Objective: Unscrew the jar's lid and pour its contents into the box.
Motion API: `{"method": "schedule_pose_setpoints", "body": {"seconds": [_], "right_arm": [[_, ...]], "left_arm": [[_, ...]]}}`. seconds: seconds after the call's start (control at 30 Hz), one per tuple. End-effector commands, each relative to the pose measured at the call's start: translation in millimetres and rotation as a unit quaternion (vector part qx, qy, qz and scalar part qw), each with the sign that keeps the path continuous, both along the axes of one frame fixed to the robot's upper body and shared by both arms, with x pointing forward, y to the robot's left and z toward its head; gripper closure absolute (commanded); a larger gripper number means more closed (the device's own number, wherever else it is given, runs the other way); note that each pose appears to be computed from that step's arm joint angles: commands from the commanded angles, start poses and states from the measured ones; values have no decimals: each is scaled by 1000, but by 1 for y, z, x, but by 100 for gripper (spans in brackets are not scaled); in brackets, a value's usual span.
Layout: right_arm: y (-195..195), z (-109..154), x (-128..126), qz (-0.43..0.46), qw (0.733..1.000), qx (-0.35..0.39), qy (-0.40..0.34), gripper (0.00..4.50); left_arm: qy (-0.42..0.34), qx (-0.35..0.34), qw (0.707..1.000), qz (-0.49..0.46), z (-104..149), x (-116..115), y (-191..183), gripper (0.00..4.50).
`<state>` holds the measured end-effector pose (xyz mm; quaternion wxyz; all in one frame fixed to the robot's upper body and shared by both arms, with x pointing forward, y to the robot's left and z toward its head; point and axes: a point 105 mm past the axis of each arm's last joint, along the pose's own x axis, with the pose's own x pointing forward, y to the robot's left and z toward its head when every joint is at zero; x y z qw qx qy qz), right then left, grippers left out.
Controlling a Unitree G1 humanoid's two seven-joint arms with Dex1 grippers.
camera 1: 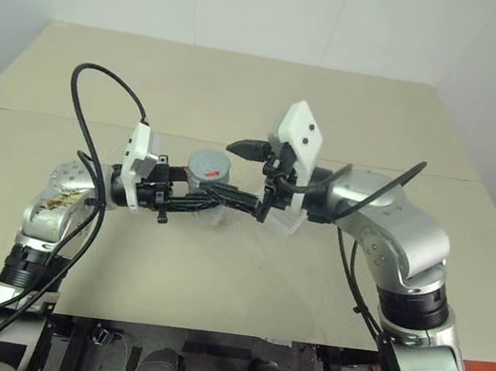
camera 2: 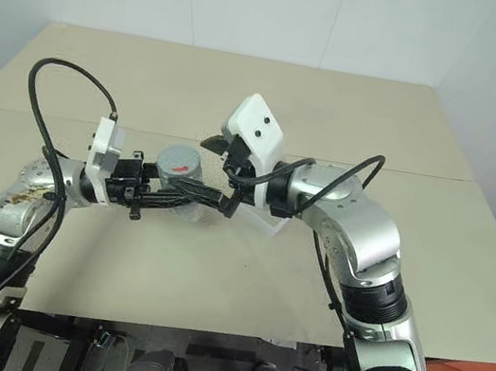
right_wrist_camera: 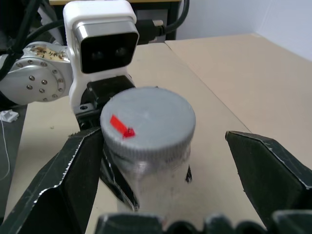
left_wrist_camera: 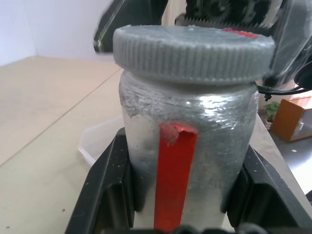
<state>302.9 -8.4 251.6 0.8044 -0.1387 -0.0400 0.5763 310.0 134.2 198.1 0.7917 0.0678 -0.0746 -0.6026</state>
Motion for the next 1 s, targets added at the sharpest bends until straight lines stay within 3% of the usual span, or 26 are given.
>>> {"method": "schedule_pose_setpoints", "body": {"seconds": [0.03, 0.33, 0.63, 1.0], "right_arm": [[-29, 20, 13, -54, 998, 36, -26, 4], [-39, 19, 4, -33, 999, 29, -32, 4], [-22, 26, -21, 39, 997, 40, -45, 4], [19, 34, -8, 6, 997, 56, -51, 4]], "left_arm": [[-31, -4, 999, -31, 14, -14, -3, 259], [-30, -1, 999, -30, 17, -16, 1, 259], [-25, -13, 1000, 2, 16, 5, -6, 259], [-28, -8, 999, -23, 16, 6, -14, 259]]}}
